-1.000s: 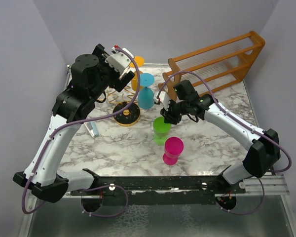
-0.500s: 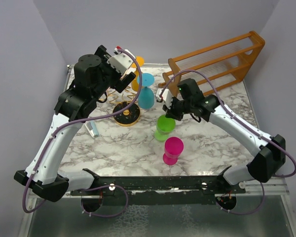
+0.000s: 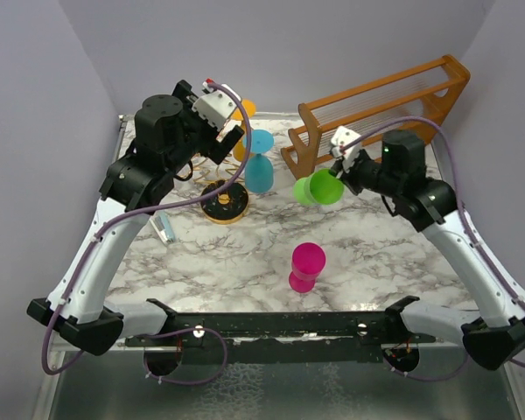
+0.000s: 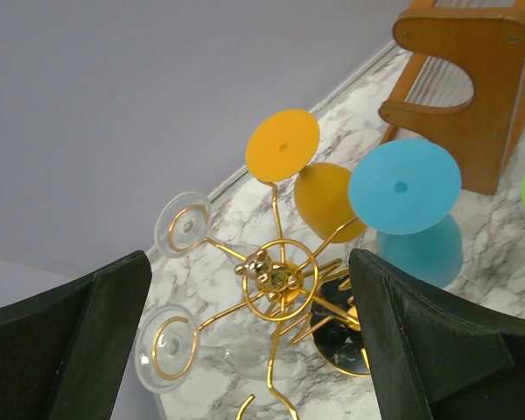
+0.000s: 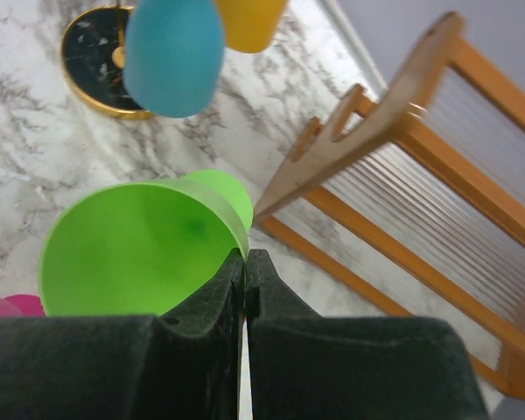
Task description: Place the wine glass upside down on the wine glass rack
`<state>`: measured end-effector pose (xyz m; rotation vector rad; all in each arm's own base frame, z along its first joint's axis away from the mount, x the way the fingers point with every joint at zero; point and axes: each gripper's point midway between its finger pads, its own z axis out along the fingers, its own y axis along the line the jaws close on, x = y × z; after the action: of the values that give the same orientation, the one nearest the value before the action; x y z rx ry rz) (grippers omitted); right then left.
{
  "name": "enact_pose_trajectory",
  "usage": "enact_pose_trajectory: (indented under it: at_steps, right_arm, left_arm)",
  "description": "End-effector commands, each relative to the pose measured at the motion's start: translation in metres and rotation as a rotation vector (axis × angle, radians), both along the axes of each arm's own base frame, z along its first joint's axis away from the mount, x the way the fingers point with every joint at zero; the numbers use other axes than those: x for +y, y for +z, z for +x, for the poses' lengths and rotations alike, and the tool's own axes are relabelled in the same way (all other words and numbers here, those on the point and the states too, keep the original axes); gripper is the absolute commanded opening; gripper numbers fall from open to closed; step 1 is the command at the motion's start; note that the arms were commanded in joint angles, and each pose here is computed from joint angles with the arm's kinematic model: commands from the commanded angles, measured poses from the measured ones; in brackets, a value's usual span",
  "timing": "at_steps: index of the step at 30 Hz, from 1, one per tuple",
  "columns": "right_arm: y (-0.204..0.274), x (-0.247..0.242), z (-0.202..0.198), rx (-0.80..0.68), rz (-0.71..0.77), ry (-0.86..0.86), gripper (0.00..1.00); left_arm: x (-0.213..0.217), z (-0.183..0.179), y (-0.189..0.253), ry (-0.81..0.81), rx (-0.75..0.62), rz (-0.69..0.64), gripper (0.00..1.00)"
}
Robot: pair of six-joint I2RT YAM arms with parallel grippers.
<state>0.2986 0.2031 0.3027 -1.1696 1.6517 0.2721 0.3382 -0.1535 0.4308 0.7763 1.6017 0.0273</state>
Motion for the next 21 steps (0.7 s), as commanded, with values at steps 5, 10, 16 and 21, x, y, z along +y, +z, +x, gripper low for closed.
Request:
enact_pose_trajectory:
  at_steps: [5,10,16,21]
  right_arm:
    - [0.100,-0.037,-0.024,-0.179,0.191,-0.055,0.01]
    - [0.154,-0.035,-0.037,-0.277,0.256,-0.016,0.01]
    - [0.202,-0.028,-0.051,-0.364,0.332,0.057,0.01]
    - [0.213,-0.016,-0.059,-0.346,0.371,0.131,0.01]
  left_arm:
    - [-0.057,-0.022,0.016,-0.264,0.093,-0.222,0.94]
    - [-0.085,-0.035,0.018,-0.397,0.185,-0.332,0.93]
    - [-0.107,-0.042,0.016,-0.453,0.319,-0.502,0.92]
    - [-0.117,-0.052,0.017,-0.558,0.489,-0.697,0.86]
